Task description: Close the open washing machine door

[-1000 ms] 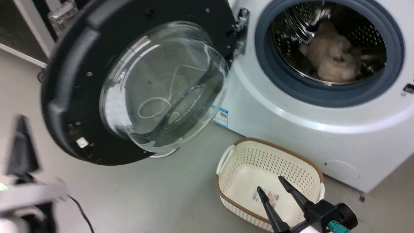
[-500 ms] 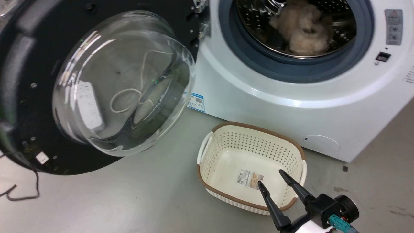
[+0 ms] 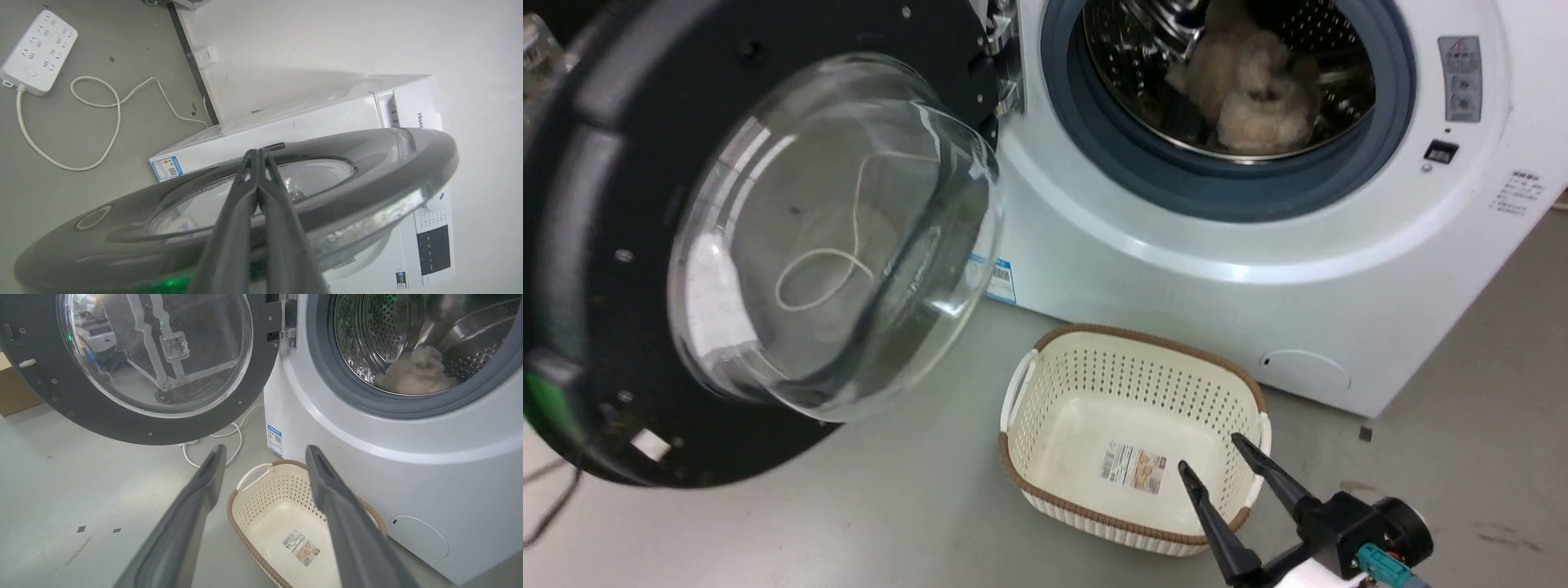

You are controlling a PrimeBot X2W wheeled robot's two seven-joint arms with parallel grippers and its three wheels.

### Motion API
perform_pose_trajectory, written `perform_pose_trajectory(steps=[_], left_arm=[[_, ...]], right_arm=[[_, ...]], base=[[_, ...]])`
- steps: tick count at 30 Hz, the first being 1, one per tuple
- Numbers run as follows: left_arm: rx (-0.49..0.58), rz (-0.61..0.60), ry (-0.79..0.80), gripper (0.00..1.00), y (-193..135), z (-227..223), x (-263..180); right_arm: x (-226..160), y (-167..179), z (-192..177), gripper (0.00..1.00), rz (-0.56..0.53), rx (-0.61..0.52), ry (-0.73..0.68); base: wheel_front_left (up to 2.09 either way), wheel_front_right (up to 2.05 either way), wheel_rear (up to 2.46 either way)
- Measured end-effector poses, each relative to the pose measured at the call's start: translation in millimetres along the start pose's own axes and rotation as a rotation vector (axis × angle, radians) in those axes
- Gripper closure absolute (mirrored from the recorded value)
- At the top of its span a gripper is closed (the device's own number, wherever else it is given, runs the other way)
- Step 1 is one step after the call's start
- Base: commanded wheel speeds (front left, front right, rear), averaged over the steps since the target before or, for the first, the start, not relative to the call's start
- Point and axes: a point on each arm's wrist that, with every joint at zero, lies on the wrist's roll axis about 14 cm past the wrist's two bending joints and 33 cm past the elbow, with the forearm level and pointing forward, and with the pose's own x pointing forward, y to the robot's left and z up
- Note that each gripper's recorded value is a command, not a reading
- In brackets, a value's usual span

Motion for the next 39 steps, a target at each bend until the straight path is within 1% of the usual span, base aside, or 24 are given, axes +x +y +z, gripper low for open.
perform_pose_trajectory(steps=[4,7,10,15,21,25,27,32,36,39], left_arm=[[-0.04,-0.066,0.105,1.0,-5.7,-31.9,-11.8],[-0.067,-0.115,0.203,1.0,-10.9,-66.0,-21.5],[-0.12,-0.165,0.297,1.0,-17.7,-103.5,-32.7],[-0.161,-0.208,0.504,1.0,-29.9,-180.7,-51.5],[-0.203,-0.271,0.696,1.0,-59.1,-251.4,-62.7],[-0.311,-0.321,0.783,1.0,-84.6,-294.9,-57.4],[-0.349,-0.338,0.832,1.0,-97.0,-319.8,-54.9],[-0.379,-0.376,0.934,1.0,-128.4,-380.2,-39.0],[-0.397,-0.393,0.958,1.0,-152.7,-420.2,-9.6],[-0.422,-0.384,0.964,1.0,-168.0,-449.8,13.4]], right_arm=[[-2.6,-4.0,10.4,0.0,-0.021,-0.014,-0.025],[-5.8,-10.2,19.2,0.0,-0.048,-0.025,-0.047],[-12.4,-17.4,25.6,0.0,-0.083,-0.032,-0.062],[-27.8,-36.9,32.3,0.0,-0.166,-0.04,-0.079],[-50.1,-60.4,34.6,0.0,-0.264,-0.056,-0.084],[-68.3,-77.7,31.7,0.0,-0.339,-0.06,-0.076],[-78.6,-88.0,30.0,0.0,-0.383,-0.062,-0.071],[-108.2,-116.8,24.8,0.0,-0.507,-0.063,-0.052],[-133.1,-135.4,16.8,0.0,-0.6,-0.058,-0.023],[-152.1,-144.9,11.0,0.0,-0.664,-0.048,-0.002]], base=[[0.0,0.0,0.0],[0.0,0.0,0.0],[0.0,0.0,0.0],[0.0,0.0,0.0],[0.0,0.0,0.0],[0.0,0.0,0.0],[0.0,0.0,0.0],[0.0,0.0,0.0],[0.0,0.0,0.0],[0.0,0.0,0.0]])
